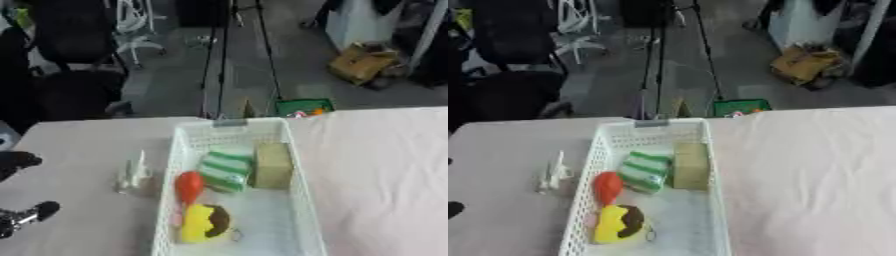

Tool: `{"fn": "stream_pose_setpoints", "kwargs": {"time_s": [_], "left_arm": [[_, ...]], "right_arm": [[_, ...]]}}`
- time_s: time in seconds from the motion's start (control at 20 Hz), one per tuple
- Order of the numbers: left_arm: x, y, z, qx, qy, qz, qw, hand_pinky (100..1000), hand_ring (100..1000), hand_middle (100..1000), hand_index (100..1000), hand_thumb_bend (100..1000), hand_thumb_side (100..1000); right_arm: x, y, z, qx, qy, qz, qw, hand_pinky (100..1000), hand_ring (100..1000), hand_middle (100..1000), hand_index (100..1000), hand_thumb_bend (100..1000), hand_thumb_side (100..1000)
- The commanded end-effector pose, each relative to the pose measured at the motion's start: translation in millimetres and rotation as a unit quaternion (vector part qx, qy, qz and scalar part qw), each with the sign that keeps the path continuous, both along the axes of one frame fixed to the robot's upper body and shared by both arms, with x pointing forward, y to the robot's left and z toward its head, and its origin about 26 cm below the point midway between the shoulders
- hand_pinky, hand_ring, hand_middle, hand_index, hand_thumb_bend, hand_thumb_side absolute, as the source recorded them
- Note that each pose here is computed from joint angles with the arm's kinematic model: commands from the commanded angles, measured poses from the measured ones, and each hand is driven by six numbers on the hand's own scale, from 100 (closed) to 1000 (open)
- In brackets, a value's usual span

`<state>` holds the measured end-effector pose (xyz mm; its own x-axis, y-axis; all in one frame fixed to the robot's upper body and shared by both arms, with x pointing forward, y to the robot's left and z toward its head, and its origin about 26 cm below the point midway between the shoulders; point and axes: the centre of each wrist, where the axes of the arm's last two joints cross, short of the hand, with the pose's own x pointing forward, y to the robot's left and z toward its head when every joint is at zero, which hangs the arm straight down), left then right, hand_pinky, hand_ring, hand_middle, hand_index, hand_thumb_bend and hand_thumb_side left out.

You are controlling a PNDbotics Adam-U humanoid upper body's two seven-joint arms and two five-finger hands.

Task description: Pick up objects on the table and place them in the box.

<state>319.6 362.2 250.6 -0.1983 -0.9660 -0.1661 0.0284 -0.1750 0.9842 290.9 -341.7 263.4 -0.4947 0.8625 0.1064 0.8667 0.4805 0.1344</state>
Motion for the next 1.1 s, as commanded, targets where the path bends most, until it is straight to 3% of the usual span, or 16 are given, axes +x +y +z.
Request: {"fn": "stream_pose_setpoints", "kwargs": {"time_s": [0.05, 0.2, 0.25, 0.5, 0.55, 1.1], "left_arm": [[2.9, 9, 20.3, 0.042, 0.004, 0.002, 0.999, 1000, 1000, 989, 1000, 709, 988], [10.1, 8, 28.6, 0.048, -0.014, -0.008, 0.999, 1000, 1000, 972, 1000, 743, 956], [13.2, 7, 30.3, 0.046, -0.022, -0.010, 0.999, 1000, 1000, 959, 1000, 869, 834], [33.0, 2, 29.4, -0.014, -0.022, 0.001, 1.000, 1000, 1000, 958, 1000, 873, 847], [35.1, 1, 29.3, -0.020, -0.021, 0.000, 1.000, 1000, 1000, 963, 1000, 788, 932], [66.6, -15, 31.5, -0.034, -0.040, -0.029, 0.998, 1000, 1000, 943, 1000, 788, 965]], "right_arm": [[-3.6, 0, 10.5, -0.017, -0.010, 0.003, 1.000, 834, 900, 844, 826, 100, 1000], [-3.5, 0, 10.1, -0.018, -0.008, 0.004, 1.000, 834, 900, 844, 826, 100, 1000], [-3.5, 0, 9.9, -0.018, -0.008, 0.004, 1.000, 834, 900, 844, 825, 100, 1000], [-3.1, 1, 9.0, -0.018, -0.005, 0.006, 1.000, 834, 901, 843, 825, 100, 1000], [-3.1, 1, 9.0, -0.018, -0.004, 0.007, 1.000, 834, 901, 843, 825, 100, 1000], [-2.5, 3, 7.8, -0.018, 0.002, 0.010, 1.000, 835, 902, 842, 824, 100, 1000]]}}
